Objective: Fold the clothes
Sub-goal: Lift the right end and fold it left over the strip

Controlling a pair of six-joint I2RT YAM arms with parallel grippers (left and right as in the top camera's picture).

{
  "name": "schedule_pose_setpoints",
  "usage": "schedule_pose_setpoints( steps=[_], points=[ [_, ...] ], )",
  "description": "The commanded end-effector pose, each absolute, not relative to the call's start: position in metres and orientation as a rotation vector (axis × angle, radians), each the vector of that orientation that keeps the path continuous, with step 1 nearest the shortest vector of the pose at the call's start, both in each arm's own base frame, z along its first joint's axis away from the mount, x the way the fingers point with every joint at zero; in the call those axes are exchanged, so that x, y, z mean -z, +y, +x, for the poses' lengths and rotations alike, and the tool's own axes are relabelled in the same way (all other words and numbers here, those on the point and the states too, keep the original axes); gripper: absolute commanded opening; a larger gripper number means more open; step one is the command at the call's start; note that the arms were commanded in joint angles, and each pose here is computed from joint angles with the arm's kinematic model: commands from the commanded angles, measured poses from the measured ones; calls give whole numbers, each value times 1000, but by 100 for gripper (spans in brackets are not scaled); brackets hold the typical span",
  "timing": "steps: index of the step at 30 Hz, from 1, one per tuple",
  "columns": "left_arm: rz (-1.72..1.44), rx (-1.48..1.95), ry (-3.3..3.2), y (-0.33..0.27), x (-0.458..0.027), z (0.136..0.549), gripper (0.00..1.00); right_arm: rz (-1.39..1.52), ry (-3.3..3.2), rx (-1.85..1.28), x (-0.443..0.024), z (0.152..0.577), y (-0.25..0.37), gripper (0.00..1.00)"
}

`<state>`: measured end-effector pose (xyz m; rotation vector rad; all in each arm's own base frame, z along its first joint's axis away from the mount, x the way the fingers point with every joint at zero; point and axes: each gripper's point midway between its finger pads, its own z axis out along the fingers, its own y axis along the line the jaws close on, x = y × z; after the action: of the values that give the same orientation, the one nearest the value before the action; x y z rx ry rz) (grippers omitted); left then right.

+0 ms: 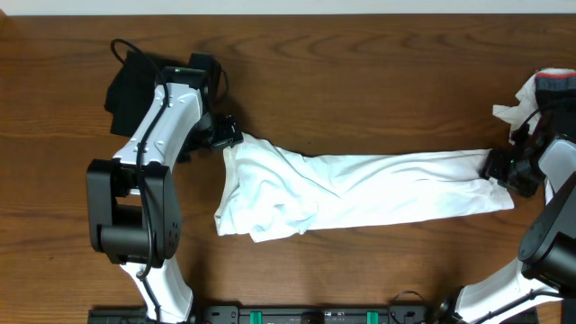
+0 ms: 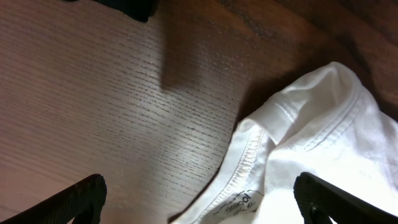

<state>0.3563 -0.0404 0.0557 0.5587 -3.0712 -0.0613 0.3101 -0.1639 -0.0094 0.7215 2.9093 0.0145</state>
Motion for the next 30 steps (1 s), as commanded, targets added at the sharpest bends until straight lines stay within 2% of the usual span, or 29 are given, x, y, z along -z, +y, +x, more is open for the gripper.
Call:
schedule_pose_setpoints(
  steps=[1,5,7,10,14,17,30],
  points=[
    [553,75,-3048,-39,-50,352,98,751,3053,-257,61,280,-124,56],
    [553,74,-3047,-39,-50,352,98,756,3064,-264,62,276,-122,49],
    [553,74,-3047,-39,-50,352,98,755,3061,-269,62,277,-121,40],
    [553,75,-3047,-39,-50,352,98,750,3049,-268,62,280,-122,17],
    [553,74,-3047,-39,-50,352,98,716,3020,-247,59,290,-129,4],
    [553,74,-3047,-39,-50,352,98,729,2990,-223,51,300,-141,1],
    [553,75,-3047,-39,-50,352,98,822,2924,-185,-25,332,-193,1]
  ],
)
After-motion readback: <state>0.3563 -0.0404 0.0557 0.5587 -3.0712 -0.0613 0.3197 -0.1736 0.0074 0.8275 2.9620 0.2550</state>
